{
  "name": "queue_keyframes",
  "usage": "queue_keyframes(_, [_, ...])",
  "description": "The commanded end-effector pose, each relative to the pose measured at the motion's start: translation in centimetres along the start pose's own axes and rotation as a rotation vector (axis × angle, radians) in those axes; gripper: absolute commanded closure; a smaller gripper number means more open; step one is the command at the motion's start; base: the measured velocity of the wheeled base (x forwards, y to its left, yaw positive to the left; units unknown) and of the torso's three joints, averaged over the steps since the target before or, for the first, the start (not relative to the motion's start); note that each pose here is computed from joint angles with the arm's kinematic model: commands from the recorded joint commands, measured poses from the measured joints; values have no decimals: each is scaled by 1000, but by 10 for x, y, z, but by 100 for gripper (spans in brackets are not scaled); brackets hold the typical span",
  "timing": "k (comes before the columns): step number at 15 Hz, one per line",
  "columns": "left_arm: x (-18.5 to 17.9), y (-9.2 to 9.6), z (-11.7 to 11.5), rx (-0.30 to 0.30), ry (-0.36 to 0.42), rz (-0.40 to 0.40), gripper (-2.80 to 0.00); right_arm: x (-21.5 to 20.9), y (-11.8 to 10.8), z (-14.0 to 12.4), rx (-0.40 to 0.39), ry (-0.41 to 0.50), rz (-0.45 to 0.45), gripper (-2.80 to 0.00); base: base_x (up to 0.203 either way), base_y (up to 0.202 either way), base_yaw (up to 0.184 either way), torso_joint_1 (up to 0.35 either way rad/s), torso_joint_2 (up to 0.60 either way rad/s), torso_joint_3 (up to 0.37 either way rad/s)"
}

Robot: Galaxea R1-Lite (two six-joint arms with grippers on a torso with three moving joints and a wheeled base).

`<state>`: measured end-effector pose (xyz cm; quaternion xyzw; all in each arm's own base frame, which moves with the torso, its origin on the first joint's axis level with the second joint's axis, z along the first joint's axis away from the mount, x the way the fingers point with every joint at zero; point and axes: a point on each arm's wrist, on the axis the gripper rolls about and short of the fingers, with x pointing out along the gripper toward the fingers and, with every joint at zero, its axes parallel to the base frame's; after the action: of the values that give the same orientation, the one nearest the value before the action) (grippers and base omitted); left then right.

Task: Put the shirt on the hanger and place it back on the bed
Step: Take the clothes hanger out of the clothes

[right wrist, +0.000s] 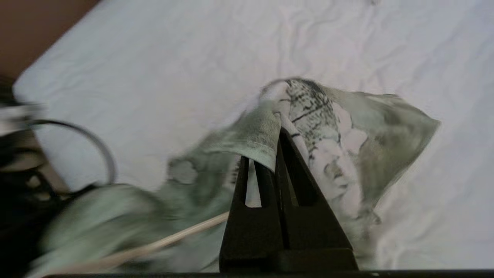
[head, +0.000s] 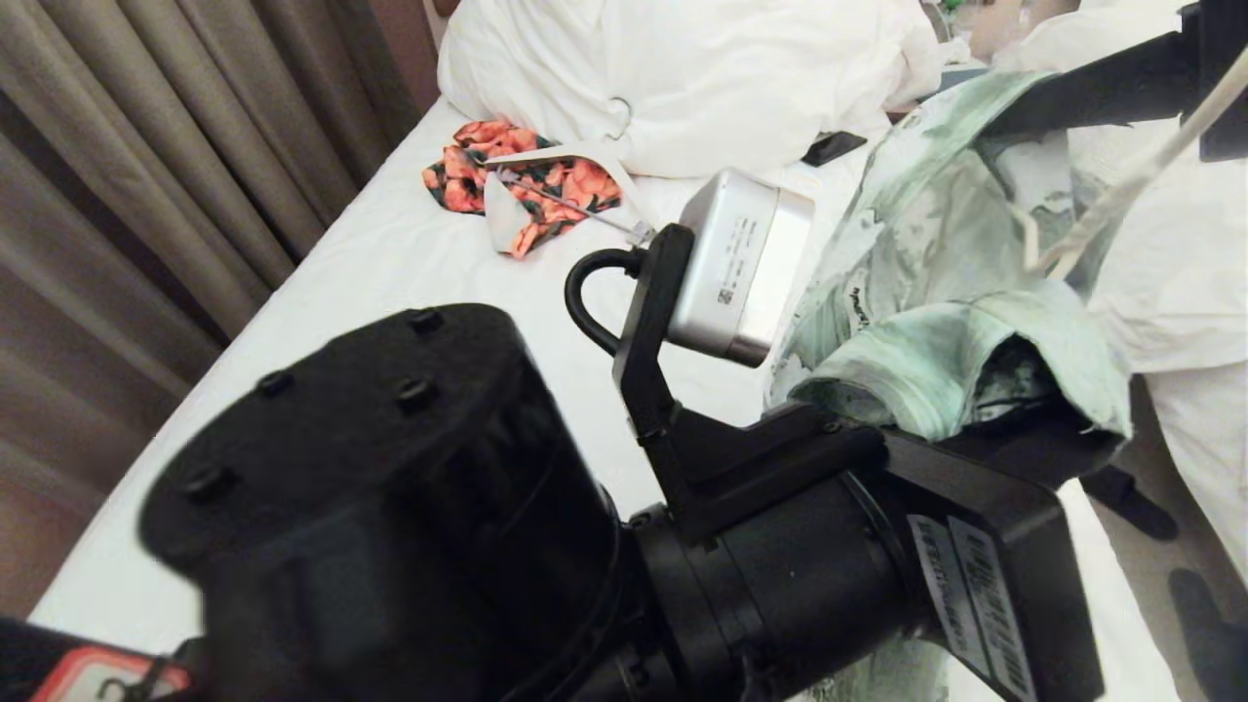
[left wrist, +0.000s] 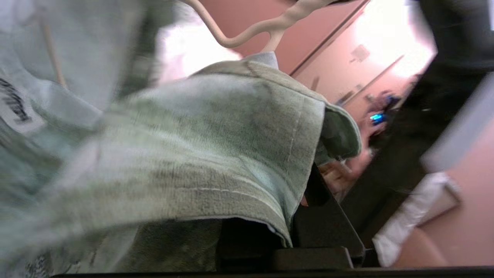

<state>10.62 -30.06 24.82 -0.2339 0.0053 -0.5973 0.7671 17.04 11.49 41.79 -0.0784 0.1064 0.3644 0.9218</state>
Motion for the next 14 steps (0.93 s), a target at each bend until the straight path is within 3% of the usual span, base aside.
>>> queue_keyframes(1, [5,20,-5,10,19,24,0,-13,6,3,-7,-26,17,0,0,0,0,0,0,0])
queue_keyframes(5, [4,39,6,60,-7,67,0,-26,10,-1,-3,5,31,0,0,0,0,0,0,0])
queue_keyframes(8, [1,47,21,106,-51,96,0,-36,24,0,17,-2,99,0,0,0,0,0,0,0])
queue_keyframes(14, [-6,42,42,149,-137,99,0,-39,38,-15,59,148,141,0,0,0,0,0,0,0])
